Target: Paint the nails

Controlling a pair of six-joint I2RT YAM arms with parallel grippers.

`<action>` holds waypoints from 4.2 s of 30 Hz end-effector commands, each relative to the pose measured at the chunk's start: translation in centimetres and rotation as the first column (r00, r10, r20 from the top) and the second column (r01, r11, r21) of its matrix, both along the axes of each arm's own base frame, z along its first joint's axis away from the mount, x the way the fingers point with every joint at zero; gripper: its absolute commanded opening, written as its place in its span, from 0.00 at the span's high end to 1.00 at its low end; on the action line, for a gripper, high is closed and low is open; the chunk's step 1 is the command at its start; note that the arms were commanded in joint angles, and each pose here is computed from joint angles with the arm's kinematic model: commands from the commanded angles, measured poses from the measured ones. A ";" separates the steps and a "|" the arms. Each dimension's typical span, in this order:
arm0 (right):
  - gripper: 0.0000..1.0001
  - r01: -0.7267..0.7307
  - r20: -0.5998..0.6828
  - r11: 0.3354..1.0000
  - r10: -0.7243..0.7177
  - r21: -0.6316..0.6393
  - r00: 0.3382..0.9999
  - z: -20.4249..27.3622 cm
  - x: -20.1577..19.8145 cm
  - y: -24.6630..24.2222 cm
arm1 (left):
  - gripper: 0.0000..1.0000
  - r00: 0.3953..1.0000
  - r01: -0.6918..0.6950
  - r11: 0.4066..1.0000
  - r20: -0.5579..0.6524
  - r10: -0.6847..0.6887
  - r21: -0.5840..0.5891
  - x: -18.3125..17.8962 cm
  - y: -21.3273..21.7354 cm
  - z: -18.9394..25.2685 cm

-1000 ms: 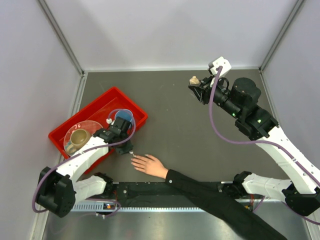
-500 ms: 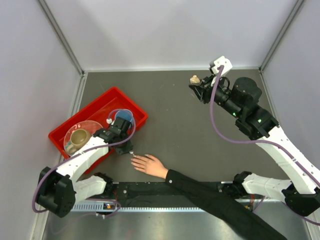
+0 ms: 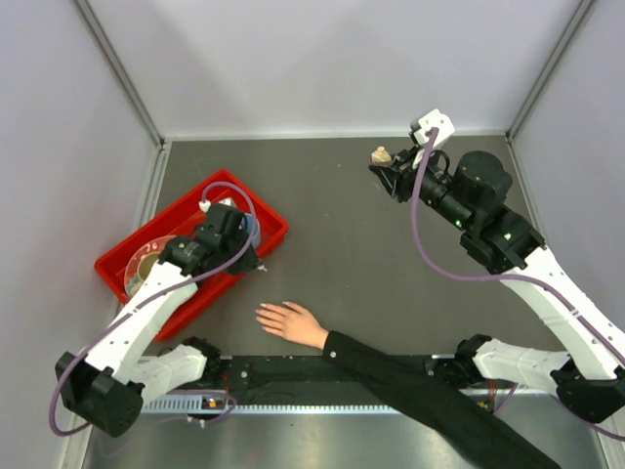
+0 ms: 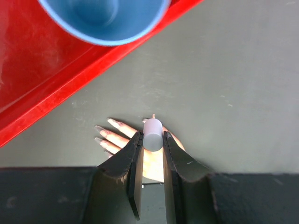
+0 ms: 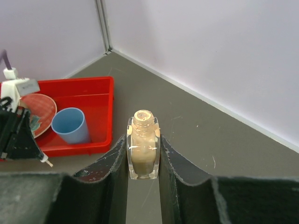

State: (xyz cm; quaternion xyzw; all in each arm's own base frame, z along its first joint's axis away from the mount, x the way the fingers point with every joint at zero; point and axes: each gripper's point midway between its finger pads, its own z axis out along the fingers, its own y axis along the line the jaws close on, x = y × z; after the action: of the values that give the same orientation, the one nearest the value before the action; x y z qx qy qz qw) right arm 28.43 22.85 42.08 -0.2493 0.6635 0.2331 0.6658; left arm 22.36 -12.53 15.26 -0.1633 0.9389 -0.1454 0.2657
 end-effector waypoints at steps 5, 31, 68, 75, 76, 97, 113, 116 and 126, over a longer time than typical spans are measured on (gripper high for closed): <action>1.00 0.000 0.078 0.999 -0.004 0.051 0.997 3.3 -2.0 -2.1 | 1.00 0.928 0.274 0.960 0.276 -0.249 -0.055 3.9 -4.0 12.3; 1.00 -0.505 -0.120 0.861 0.495 -0.062 0.860 -8.2 -11.3 1.0 | 1.00 0.481 0.820 0.561 0.668 -0.568 -0.113 2.9 -13.3 27.4; 1.00 -0.553 -0.062 0.826 0.550 -0.104 0.833 -8.6 -12.8 0.7 | 1.00 0.259 0.961 0.268 0.560 -0.787 -0.067 -5.4 -20.6 26.0; 1.00 -0.563 -0.064 0.820 0.560 -0.102 0.826 -8.4 -13.1 0.7 | 1.00 0.252 0.964 0.259 0.556 -0.792 -0.068 -5.7 -20.9 25.8; 1.00 -0.563 -0.062 0.820 0.560 -0.102 0.826 -8.3 -13.1 0.7 | 1.00 0.253 0.963 0.259 0.554 -0.794 -0.069 -5.6 -21.0 25.7; 1.00 -0.559 -0.044 0.822 0.558 -0.105 0.829 -8.1 -13.3 0.5 | 1.00 0.244 0.966 0.252 0.536 -0.808 -0.059 -5.6 -21.8 25.1; 1.00 -0.561 -0.043 0.822 0.559 -0.103 0.828 -7.9 -13.3 0.5 | 1.00 0.231 0.970 0.233 0.525 -0.819 -0.063 -6.3 -22.0 24.8; 1.00 -0.564 -0.039 0.819 0.563 -0.104 0.825 -7.8 -13.5 0.5 | 1.00 0.231 0.971 0.232 0.521 -0.822 -0.063 -6.2 -22.2 24.6; 1.00 -0.566 -0.041 0.818 0.565 -0.108 0.824 -7.9 -13.5 0.5 | 1.00 0.232 0.970 0.238 0.524 -0.820 -0.057 -5.8 -22.7 24.8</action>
State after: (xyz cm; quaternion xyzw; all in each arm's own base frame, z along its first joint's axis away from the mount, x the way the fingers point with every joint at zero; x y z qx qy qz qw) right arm 15.30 23.49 31.11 -0.4609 0.6140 0.3855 0.5118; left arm 16.52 -34.87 38.56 0.3953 0.7481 -0.4711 0.2493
